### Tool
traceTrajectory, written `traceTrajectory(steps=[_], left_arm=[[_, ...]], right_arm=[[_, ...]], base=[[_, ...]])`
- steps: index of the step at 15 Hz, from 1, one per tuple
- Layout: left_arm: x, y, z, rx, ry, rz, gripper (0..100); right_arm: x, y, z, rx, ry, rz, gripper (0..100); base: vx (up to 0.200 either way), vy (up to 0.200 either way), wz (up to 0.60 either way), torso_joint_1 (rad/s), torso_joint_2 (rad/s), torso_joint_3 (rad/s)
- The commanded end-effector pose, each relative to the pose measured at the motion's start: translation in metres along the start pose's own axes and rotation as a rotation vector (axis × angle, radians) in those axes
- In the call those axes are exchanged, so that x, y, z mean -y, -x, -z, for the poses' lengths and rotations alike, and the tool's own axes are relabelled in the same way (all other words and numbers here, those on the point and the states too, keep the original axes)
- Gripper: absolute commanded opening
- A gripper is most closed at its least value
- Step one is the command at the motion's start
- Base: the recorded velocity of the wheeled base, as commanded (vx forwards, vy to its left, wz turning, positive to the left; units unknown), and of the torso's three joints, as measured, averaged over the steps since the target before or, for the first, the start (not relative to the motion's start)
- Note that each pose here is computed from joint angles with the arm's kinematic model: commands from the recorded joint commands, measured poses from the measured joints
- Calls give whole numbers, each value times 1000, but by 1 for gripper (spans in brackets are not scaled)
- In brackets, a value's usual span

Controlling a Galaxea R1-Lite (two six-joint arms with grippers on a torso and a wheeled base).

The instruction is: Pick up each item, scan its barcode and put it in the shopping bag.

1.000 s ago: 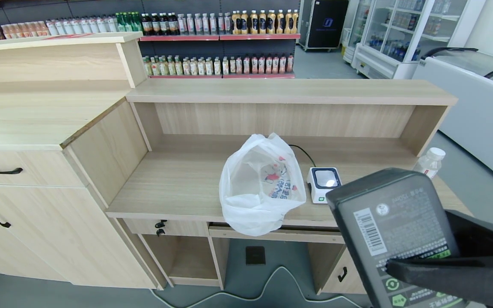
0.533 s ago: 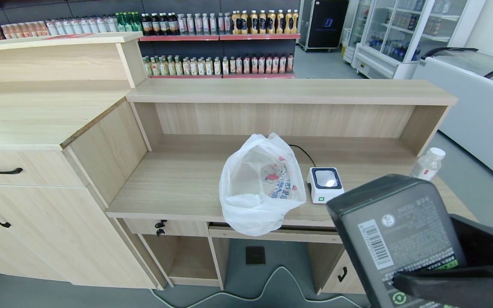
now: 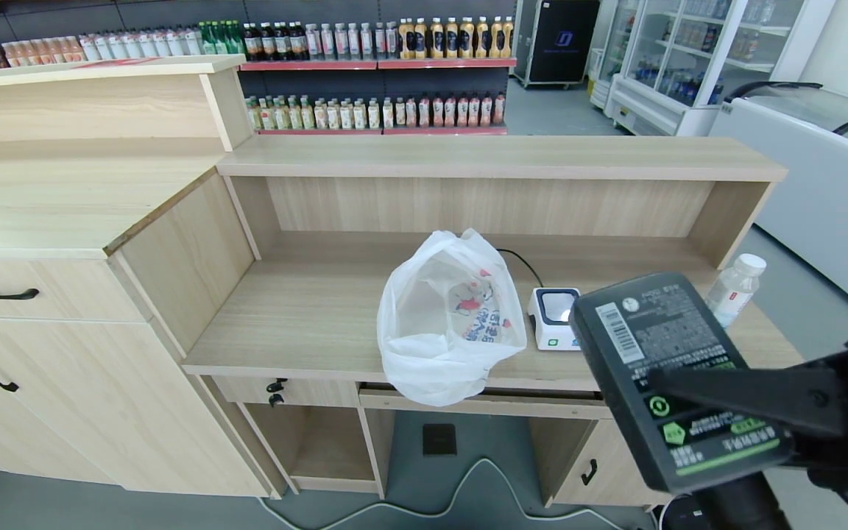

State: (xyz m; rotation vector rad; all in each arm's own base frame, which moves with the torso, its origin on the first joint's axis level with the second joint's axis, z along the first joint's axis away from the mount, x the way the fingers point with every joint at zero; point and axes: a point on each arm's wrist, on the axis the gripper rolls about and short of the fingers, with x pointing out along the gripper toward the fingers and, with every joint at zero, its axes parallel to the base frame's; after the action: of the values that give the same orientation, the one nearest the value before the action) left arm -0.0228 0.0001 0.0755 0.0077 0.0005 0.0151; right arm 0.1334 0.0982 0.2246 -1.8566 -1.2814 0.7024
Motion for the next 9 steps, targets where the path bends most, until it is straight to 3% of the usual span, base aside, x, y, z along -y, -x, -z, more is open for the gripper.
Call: traceTrajectory(steps=[1, 4, 7, 9], left_arm=[[0, 0, 0, 0, 0, 0, 0], [0, 0, 0, 0, 0, 0, 0], [0, 0, 0, 0, 0, 0, 0], [0, 0, 0, 0, 0, 0, 0]], right_arm=[[-5, 42, 13, -316, -432, -173, 0], [-10, 62, 25, -526, -802, -132, 0], [-18, 87, 35, -773, -1087, -65, 0], [-24, 89, 38, -827, -1297, -1, 0]], base=[[0, 0, 0, 0, 0, 0], [0, 0, 0, 0, 0, 0], [0, 0, 0, 0, 0, 0], [0, 0, 0, 0, 0, 0]])
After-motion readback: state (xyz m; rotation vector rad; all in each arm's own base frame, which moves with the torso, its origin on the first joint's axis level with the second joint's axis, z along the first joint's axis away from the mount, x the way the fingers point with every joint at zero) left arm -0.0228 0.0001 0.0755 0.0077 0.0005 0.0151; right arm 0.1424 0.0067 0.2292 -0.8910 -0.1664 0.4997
